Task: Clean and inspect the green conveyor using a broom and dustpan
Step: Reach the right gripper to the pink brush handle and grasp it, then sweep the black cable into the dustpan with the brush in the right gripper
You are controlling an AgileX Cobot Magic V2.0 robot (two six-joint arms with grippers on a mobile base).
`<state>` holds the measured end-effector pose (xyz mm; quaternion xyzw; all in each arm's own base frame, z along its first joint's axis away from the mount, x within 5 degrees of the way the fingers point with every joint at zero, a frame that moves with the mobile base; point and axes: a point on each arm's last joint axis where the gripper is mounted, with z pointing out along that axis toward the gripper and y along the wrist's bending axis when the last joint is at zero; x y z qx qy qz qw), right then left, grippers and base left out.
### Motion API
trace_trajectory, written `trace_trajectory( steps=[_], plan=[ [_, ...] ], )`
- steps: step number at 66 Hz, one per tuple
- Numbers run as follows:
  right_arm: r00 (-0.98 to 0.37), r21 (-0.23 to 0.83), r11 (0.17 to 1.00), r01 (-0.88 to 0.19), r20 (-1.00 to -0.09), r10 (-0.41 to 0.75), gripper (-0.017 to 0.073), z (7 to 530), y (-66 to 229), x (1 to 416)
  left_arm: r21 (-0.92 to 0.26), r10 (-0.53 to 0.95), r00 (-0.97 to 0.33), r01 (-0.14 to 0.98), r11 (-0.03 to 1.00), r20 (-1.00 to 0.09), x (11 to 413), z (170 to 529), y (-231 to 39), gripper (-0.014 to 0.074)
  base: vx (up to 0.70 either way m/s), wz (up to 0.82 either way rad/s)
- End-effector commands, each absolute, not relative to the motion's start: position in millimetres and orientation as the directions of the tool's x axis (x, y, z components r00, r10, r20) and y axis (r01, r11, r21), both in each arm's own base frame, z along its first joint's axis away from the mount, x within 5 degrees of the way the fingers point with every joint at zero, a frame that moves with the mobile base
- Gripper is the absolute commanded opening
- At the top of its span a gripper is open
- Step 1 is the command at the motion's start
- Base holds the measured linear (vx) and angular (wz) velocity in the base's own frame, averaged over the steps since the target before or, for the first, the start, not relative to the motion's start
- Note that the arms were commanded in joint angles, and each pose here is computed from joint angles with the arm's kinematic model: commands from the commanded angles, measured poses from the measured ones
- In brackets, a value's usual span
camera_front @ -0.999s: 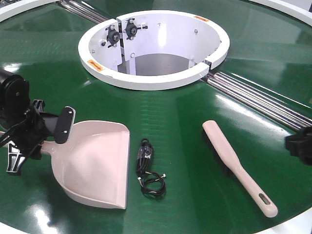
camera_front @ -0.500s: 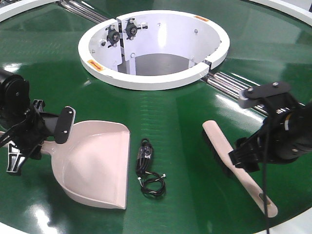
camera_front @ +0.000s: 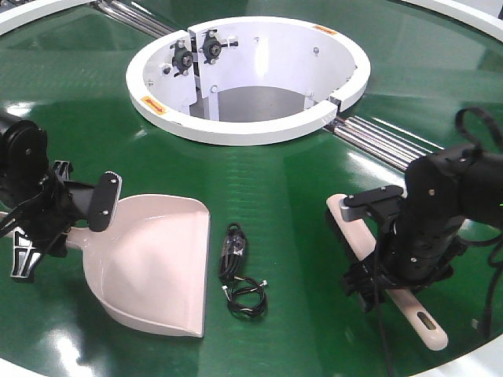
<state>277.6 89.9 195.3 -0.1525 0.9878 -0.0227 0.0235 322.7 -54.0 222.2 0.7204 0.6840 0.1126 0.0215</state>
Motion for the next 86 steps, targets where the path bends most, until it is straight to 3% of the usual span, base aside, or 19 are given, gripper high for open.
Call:
trace_trajectory(
  steps=[1,7,20,23,44,61,86],
  plan=[
    [-0.95,-0.058,0.954,-0.295,-0.092,-0.3,0.0494,206,91,283,0.23,0.991,0.054,0.97,-0.081,0.12,321,239,-58,-0.0006,0.0,0.0],
    [-0.95,-0.057,0.954,-0.295,-0.088,-0.299,0.0391,205,92,283,0.23,0.991,0.054,0.97,-0.081,0.12,321,239,-58,-0.0006,0.0,0.0],
    [-0.95,-0.057,0.953,-0.297,-0.083,-0.301,0.0031,205,91,283,0.23,0.991,0.054,0.97,-0.081,0.12,321,239,-58,-0.0006,0.0,0.0],
    [-0.951,-0.055,0.954,-0.293,-0.082,-0.297,-0.0015,205,92,283,0.23,0.991,0.054,0.97,-0.081,0.12,321,239,-58,-0.0006,0.0,0.0],
    [-0.96,0.013,0.968,-0.251,-0.132,-0.247,-0.0004,221,122,265,0.23,0.991,0.054,0.97,-0.081,0.12,321,239,-58,-0.0006,0.0,0.0],
    [-0.975,0.029,0.975,-0.222,-0.03,-0.221,-0.0004,226,160,250,0.23,0.991,0.054,0.97,-0.081,0.12,321,239,-58,-0.0006,0.0,0.0],
    [-0.988,-0.024,0.992,-0.124,0.099,-0.121,-0.0004,227,197,270,0.23,0.991,0.054,0.97,-0.081,0.12,321,239,-58,-0.0006,0.0,0.0]
  ],
)
